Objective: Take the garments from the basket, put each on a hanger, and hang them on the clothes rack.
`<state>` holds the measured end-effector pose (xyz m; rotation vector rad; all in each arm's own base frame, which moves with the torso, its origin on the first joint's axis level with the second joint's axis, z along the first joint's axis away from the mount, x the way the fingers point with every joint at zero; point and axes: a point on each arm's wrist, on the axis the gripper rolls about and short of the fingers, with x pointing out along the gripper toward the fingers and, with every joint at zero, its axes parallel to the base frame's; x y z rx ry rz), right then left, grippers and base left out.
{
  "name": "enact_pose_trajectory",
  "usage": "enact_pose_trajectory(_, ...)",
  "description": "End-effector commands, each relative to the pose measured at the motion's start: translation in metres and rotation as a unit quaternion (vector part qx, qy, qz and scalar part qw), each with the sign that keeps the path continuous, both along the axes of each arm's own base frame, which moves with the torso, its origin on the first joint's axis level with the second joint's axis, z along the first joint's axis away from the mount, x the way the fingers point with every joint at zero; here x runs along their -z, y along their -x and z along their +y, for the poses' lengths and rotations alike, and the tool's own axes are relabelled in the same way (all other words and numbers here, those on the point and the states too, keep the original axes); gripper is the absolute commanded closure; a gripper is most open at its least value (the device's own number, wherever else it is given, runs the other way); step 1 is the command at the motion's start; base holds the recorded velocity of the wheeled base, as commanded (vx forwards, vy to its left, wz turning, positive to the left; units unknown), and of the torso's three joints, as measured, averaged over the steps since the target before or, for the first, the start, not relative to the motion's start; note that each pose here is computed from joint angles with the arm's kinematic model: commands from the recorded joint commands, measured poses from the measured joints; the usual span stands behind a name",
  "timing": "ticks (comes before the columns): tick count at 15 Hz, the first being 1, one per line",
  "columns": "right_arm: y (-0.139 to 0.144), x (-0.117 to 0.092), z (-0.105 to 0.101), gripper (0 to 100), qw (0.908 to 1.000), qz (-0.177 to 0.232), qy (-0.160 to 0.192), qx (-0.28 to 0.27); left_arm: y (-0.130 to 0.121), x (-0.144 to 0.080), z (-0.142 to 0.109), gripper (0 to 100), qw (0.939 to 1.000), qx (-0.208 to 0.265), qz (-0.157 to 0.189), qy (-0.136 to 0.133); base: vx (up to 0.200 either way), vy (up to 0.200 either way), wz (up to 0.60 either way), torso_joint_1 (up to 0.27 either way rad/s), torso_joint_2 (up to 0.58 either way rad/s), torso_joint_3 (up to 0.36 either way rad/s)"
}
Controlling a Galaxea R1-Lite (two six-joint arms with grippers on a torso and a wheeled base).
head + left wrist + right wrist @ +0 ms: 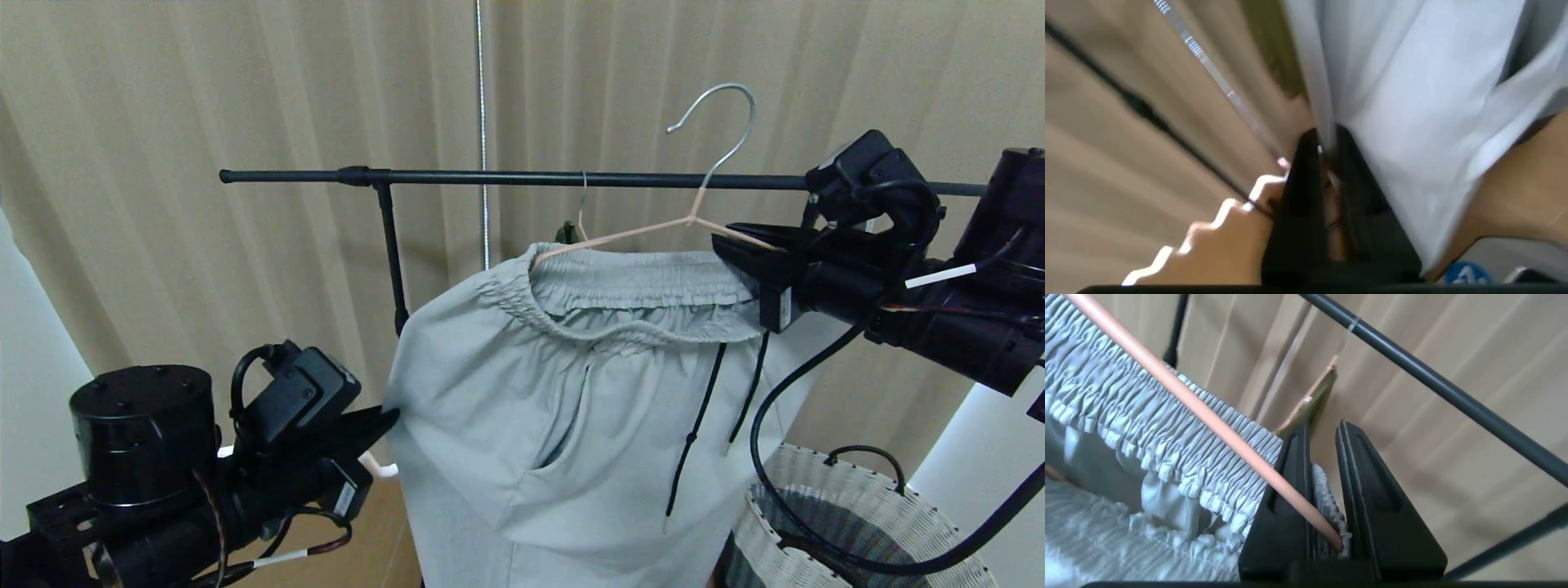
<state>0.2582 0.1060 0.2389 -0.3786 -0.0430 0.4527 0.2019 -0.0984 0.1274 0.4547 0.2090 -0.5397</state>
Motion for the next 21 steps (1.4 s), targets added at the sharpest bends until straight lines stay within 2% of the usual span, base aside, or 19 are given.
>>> enact_pose_trajectory(1, -0.004, -0.001, -0.01, 100, 0.9998, -0.003, 0.0, 0.019, -0.005, 0.001, 0.021, 100, 0.9986, -0.037, -0.026, -0.027, 0.0, 0.0, 0.0, 0.0, 0.0, 0.0)
enact_pose_trajectory(3, -0.006, -0.001, -0.015, 100, 0.9996, -0.002, 0.001, 0.029, -0.005, 0.002, 0.029, 100, 0.9972, -0.049, -0.046, -0.033, 0.0, 0.0, 0.0, 0.0, 0.0, 0.0)
enact_pose_trajectory(6, -0.007, 0.0, -0.018, 100, 0.9994, -0.001, 0.001, 0.035, -0.007, 0.001, 0.036, 100, 0.9961, -0.064, -0.053, -0.031, 0.0, 0.0, 0.0, 0.0, 0.0, 0.0)
enact_pose_trajectory(10, -0.005, 0.001, -0.018, 100, 0.9994, 0.001, 0.002, 0.035, -0.019, -0.014, 0.043, 100, 0.9923, -0.088, -0.085, -0.02, 0.0, 0.0, 0.0, 0.0, 0.0, 0.0)
enact_pose_trajectory(13, -0.006, 0.001, -0.018, 100, 0.9994, 0.001, 0.002, 0.034, -0.014, -0.009, 0.042, 100, 0.9937, -0.079, -0.076, -0.022, 0.0, 0.0, 0.0, 0.0, 0.0, 0.0)
enact_pose_trajectory(14, -0.006, 0.0, -0.016, 100, 0.9995, -0.001, 0.001, 0.032, -0.009, -0.012, 0.036, 0, 0.9953, -0.053, -0.08, -0.015, 0.0, 0.0, 0.0, 0.0, 0.0, 0.0)
enact_pose_trajectory(16, -0.006, -0.001, -0.017, 100, 0.9994, 0.001, 0.002, 0.033, -0.003, -0.016, 0.033, 0, 0.9953, -0.039, -0.088, -0.008, 0.0, 0.0, 0.0, 0.0, 0.0, 0.0)
enact_pose_trajectory(18, 0.002, -0.002, -0.022, 100, 0.9989, 0.024, 0.011, 0.039, 0.006, -0.021, 0.034, 0, 0.9946, -0.03, -0.099, -0.002, 0.0, 0.0, 0.0, 0.0, 0.0, 0.0)
enact_pose_trajectory(21, 0.018, -0.007, -0.044, 100, 0.99, 0.055, 0.028, 0.127, 0.032, -0.033, 0.043, 0, 0.9909, -0.01, -0.133, 0.017, 0.0, 0.0, 0.0, 0.0, 0.0, 0.0)
